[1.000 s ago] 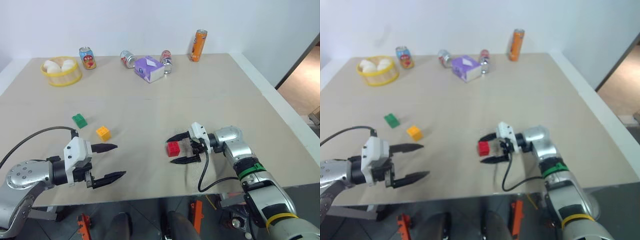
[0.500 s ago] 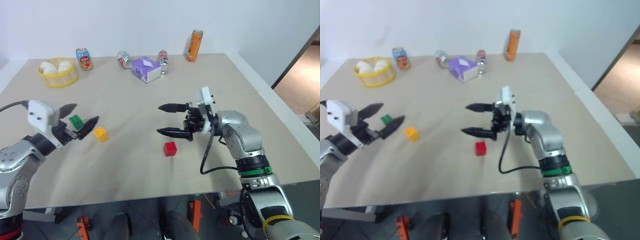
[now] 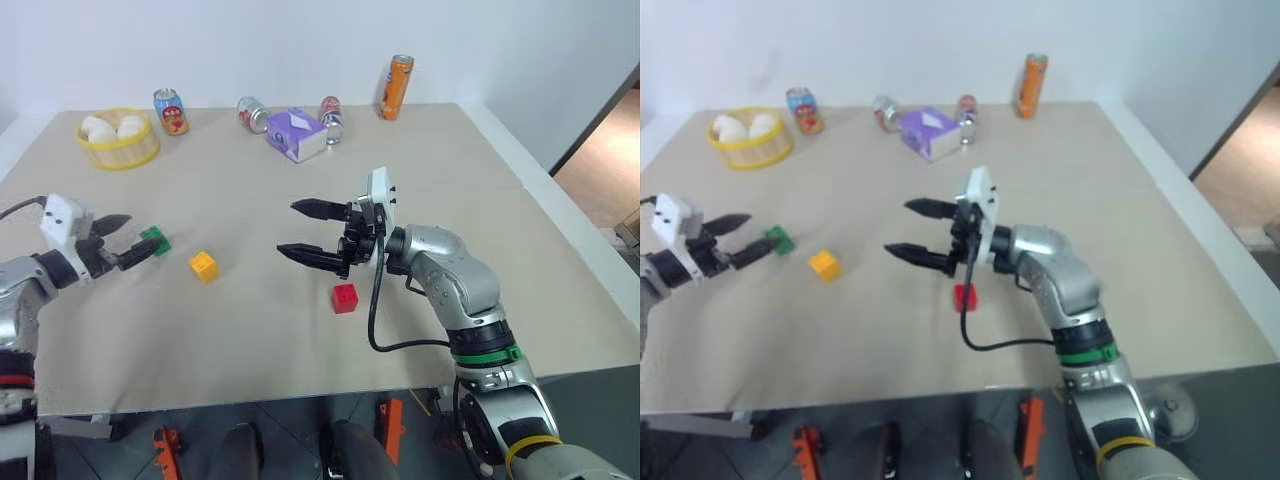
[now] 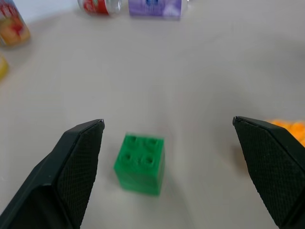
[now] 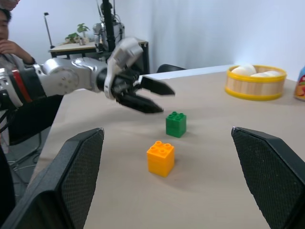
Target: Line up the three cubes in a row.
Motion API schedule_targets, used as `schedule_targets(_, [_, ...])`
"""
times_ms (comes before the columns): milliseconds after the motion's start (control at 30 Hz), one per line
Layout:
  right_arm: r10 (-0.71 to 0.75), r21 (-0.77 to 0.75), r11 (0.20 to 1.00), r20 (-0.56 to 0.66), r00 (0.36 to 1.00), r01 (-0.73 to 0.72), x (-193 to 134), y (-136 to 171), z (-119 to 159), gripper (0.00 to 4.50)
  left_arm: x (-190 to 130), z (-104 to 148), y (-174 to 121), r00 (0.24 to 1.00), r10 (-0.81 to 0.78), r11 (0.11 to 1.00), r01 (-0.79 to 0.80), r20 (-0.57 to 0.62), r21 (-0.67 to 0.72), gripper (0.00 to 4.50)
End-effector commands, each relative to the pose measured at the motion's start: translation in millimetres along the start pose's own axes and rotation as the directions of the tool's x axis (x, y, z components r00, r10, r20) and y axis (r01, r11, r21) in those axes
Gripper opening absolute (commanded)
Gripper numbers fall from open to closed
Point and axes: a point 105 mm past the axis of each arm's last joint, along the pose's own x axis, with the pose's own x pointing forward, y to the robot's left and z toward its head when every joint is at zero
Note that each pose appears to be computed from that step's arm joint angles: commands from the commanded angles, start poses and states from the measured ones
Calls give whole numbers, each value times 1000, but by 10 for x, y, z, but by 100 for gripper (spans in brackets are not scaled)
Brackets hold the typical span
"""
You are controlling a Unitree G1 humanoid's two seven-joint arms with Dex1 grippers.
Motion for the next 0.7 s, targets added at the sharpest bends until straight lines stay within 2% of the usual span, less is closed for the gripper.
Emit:
schedule_targets(33, [-12,-50,999,37,999,13,-10,59,150,443,10,-29,153,998,20,998,-17,-67,52,450])
schedule_targets(433, [-48,-59,997,43,998,50,-46,79,164,443,228,-247,179,986,32,998,-25,-163,50,450])
schedule_targets(567, [-49,-62,997,41,998,51,-49,78,165,450,247,-250,186,987,41,999,-35,-158,38,333])
schedule_targets(700, [-48,-65,997,38,998,51,-53,73,168,450,231,-248,206,988,55,998,-51,-147,35,186])
